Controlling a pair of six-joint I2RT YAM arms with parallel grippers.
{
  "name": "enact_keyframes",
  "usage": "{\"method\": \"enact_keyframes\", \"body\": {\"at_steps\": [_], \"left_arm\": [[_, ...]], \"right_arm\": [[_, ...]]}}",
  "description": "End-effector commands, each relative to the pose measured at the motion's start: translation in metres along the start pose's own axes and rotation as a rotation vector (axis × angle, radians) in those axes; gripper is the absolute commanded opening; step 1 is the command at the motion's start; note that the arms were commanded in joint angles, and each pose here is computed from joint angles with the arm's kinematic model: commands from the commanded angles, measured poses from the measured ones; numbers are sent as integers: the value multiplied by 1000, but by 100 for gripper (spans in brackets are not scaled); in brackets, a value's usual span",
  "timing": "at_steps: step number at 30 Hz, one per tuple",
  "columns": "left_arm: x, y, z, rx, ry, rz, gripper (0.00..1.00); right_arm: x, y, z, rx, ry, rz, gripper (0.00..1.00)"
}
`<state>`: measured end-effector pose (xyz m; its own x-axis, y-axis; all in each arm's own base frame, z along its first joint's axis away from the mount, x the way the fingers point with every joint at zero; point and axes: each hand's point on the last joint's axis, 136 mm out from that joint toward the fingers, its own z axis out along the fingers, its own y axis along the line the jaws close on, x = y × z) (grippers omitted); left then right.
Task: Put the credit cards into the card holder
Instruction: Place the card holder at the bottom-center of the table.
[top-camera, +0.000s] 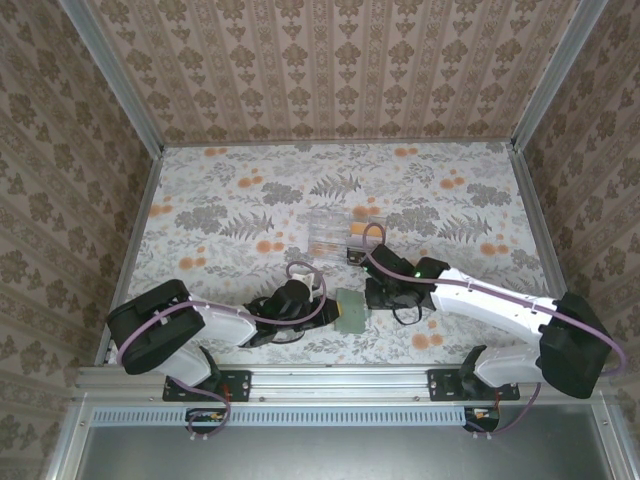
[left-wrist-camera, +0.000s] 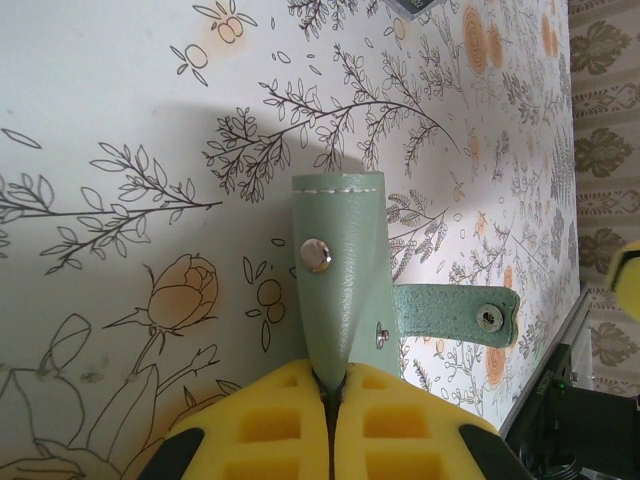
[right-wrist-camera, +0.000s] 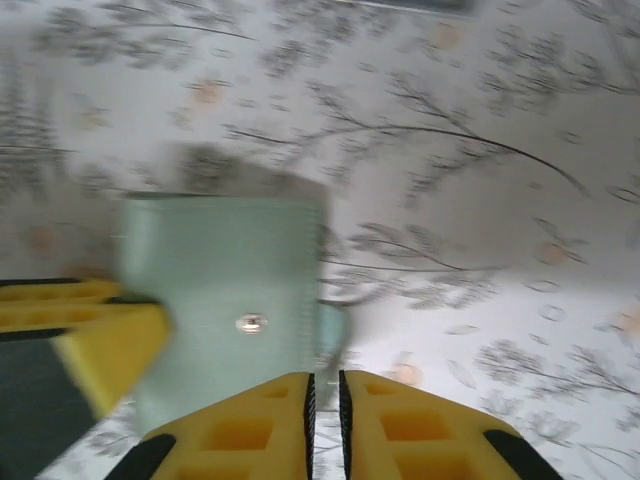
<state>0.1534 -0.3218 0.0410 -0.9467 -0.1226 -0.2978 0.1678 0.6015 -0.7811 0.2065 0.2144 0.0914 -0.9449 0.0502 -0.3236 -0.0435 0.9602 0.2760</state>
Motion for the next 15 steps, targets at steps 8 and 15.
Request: {"method": "enact_keyframes", "body": {"at_steps": [8,15], "left_arm": [[-4,-4,1,0,-3,24,0],[-3,-2,1,-5,-1,23,0]], "right_arm": [[22,10,38,-9,148,17,14],[39,-39,51,166,196,50,14]]}}
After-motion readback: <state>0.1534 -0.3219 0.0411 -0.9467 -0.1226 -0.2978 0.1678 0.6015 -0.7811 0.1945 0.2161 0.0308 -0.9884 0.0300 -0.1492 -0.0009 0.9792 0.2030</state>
